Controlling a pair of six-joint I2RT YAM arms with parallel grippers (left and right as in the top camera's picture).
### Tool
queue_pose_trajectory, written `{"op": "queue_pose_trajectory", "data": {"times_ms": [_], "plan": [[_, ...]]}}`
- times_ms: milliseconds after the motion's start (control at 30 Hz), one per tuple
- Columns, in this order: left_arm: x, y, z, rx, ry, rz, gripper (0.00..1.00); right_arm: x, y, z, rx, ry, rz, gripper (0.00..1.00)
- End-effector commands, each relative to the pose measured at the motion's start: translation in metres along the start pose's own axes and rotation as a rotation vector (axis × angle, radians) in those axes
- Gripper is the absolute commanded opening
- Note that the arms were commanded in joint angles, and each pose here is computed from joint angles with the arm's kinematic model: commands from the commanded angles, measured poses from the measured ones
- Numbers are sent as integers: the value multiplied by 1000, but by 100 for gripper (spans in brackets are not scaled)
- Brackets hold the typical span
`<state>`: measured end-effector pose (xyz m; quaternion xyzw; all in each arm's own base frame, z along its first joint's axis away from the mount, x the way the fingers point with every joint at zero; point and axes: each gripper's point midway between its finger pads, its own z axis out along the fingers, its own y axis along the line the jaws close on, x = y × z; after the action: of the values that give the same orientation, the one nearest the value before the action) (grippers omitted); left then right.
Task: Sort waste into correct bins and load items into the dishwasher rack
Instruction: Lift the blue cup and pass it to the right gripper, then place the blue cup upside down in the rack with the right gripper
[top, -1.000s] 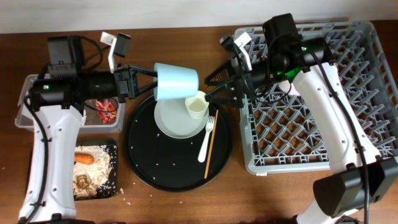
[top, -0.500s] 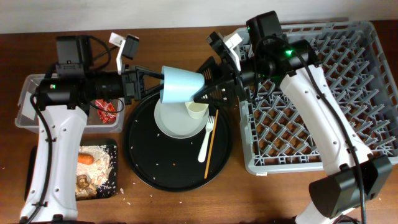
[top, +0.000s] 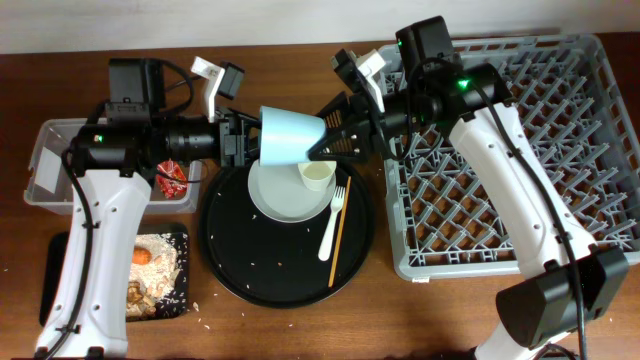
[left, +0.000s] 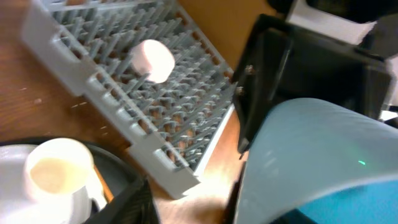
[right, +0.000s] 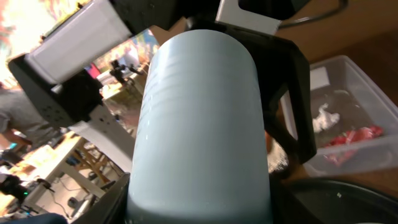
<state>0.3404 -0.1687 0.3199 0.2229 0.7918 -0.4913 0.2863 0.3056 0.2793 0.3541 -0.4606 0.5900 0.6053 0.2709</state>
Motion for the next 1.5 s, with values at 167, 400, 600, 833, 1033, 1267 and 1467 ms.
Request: {"op": "queue_pose_trajectory", "data": {"times_ms": [167,400,600,833,1033,1267,1467], "plan": [[8,72,-14,-406,43,-5,51,17,-49,-39,325,86,147,31],[20,86,-22,-501,85,-42,51,83,-115,-168,1052,202,579,27],[25,85,-22,-499,98,-57,51,128,-110,-250,1542,389,730,27],[28,85,-22,-502,108,-67,51,149,-139,-222,1485,487,740,26],[29,85,-23,-502,113,-73,51,177,-164,-212,1460,565,778,26],[31,85,-23,-501,117,-78,51,194,-173,-210,1444,600,811,31],[31,85,-23,-501,118,-79,51,206,-183,-209,1448,591,803,94]]}}
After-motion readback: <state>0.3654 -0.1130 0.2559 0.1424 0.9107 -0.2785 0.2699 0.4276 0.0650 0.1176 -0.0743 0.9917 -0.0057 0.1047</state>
